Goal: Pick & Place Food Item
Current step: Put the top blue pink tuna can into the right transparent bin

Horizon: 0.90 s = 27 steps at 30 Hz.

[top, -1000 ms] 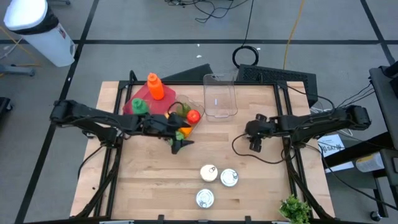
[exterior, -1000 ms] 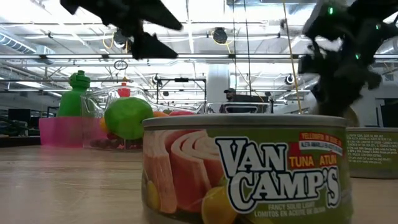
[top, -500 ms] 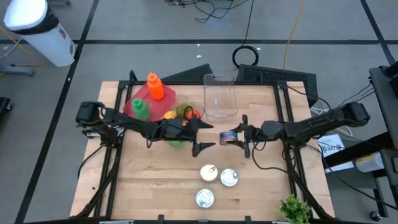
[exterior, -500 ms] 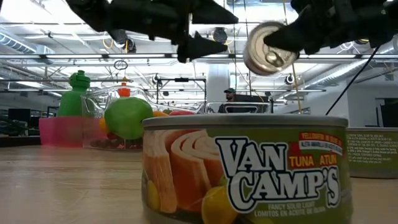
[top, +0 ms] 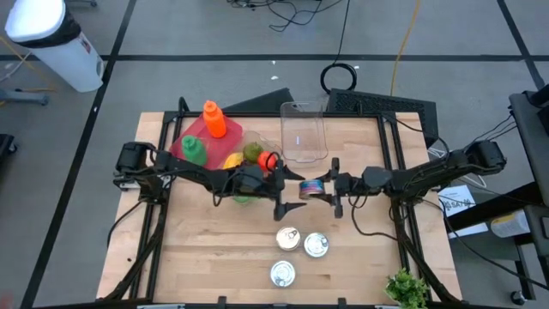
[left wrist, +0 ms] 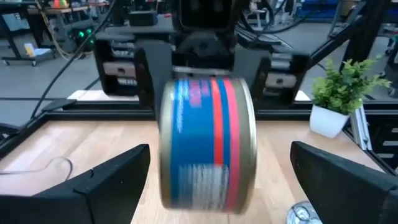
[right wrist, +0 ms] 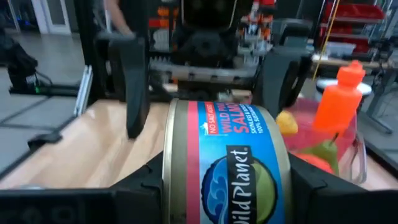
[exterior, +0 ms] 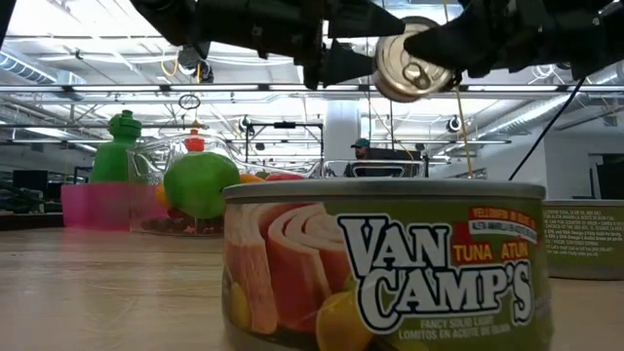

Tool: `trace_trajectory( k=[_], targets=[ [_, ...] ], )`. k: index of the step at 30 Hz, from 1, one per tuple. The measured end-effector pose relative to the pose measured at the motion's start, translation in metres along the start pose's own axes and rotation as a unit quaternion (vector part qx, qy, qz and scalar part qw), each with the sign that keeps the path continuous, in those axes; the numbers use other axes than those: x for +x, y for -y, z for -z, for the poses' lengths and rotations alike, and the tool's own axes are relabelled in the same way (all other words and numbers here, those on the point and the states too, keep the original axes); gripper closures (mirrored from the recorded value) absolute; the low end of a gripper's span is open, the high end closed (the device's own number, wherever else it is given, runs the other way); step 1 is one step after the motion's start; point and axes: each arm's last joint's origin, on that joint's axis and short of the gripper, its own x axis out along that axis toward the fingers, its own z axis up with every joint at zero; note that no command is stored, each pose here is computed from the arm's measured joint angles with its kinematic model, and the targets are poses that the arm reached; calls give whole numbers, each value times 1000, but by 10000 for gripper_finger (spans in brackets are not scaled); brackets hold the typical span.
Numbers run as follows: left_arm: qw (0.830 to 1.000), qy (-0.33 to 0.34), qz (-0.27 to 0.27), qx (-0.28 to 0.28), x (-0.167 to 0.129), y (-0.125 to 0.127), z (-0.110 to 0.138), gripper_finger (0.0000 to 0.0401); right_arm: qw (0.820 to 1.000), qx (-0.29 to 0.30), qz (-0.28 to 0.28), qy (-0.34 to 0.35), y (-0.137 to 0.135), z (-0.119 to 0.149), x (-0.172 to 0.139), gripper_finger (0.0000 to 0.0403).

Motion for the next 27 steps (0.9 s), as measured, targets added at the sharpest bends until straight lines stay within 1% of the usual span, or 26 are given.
trace_trajectory(
  k=[3, 5, 7, 11, 12, 16, 19, 20, 22, 25, 26, 27],
  targets=[
    [1000, -5, 1, 0, 0, 0, 1, 17, 1000, 1, -21, 12, -3, -2, 0, 234],
    [1000, -8, 2, 0, 0, 0, 1, 46, 999, 1, -33, 21, -5, -4, 0, 234],
    [1000, -8, 3, 0, 0, 0, 1, 87, 999, 1, -34, 22, -6, -4, -1, 234],
    [1000, -6, 5, 1, 0, -1, 1, 182, 999, 4, -31, 26, -6, -5, -1, 234],
    [1000, -5, 6, -2, 0, -1, 1, 193, 999, 8, -31, 26, -6, -5, -1, 234],
    [1000, -4, 8, 5, 0, 0, 1, 192, 999, 8, -30, 24, -6, -5, -1, 234],
    [1000, -1, 9, 5, -2, 1, -2, 192, 1000, 12, -17, 20, -6, -4, -1, 231],
    [1000, 1, 8, 5, -3, 1, -4, 192, 1000, 13, -11, 19, -5, -5, -1, 215],
    [1000, -5, -9, 5, -9, -1, -11, 192, 1000, 6, 3, 8, -4, -4, -2, 157],
    [999, -5, -36, 8, -24, -6, -29, 192, 1000, -14, 13, 3, -3, -7, -7, 68],
    [999, -5, -45, 7, -30, -8, -35, 192, 1000, -15, 21, 6, -2, -9, -9, 43],
    [999, -3, -52, 1, -36, -10, -42, 192, 999, -13, 32, 9, -1, -11, -11, 26]
  ],
)
